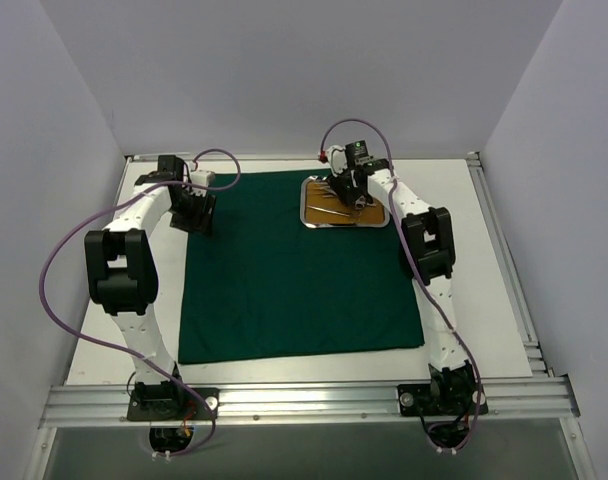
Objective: Open and lay out the surgical kit
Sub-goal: Pick up the medical item from the container.
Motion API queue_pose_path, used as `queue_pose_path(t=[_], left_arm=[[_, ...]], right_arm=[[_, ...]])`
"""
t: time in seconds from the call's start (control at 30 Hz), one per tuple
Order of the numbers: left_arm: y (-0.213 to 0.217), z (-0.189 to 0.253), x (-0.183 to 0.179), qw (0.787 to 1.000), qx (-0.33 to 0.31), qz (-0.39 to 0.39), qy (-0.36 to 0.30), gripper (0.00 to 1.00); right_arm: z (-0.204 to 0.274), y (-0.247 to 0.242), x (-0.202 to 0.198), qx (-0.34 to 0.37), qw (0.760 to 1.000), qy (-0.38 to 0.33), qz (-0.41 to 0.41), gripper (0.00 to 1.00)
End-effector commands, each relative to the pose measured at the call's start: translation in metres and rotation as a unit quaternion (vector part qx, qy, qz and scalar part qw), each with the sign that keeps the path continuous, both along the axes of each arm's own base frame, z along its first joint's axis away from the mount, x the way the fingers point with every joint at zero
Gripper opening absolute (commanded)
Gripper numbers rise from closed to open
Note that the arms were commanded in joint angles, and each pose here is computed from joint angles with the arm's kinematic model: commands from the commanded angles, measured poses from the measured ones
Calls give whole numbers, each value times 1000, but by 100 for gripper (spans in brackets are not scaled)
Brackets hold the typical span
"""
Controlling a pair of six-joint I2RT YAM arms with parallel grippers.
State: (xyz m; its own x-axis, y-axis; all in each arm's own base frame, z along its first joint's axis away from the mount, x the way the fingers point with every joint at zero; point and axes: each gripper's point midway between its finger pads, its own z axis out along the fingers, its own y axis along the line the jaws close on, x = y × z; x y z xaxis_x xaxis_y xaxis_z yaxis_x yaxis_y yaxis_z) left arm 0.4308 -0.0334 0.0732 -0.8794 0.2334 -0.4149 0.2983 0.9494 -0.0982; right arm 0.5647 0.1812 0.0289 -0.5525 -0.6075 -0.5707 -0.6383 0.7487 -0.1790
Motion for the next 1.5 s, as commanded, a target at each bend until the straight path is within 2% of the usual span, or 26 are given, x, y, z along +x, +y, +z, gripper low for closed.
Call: queue_pose_path(t=[0.0, 0.23, 0.27, 0.3, 0.33, 0.47, 0.77, 1.47], left_arm=[[2, 16, 8, 1000, -5, -6, -20, 66], [3, 15, 8, 1000, -4, -5, -19, 66], [3, 16, 8, 1000, -4, -5, -20, 66], [3, 15, 8, 1000, -4, -5, -19, 66], [3, 15, 7, 1000, -4, -5, -19, 66], [3, 14, 7, 1000, -4, -5, -17, 66], [3, 13, 7, 1000, -3, -5, -15, 66], [2, 18, 6, 1000, -4, -9, -18, 66]], right_arm=[[0, -9, 2, -4, 1000, 10, -3, 34], [4, -4, 0, 14, 1000, 15, 7, 20], [5, -4, 0, 14, 1000, 14, 8, 21], [4, -5, -1, 14, 1000, 15, 8, 30], [2, -5, -1, 13, 1000, 19, 11, 34], [-7, -8, -2, 30, 999, 39, 15, 38], [-20, -6, -6, 48, 997, 59, 27, 12], [56, -4, -3, 66, 997, -3, 36, 1]])
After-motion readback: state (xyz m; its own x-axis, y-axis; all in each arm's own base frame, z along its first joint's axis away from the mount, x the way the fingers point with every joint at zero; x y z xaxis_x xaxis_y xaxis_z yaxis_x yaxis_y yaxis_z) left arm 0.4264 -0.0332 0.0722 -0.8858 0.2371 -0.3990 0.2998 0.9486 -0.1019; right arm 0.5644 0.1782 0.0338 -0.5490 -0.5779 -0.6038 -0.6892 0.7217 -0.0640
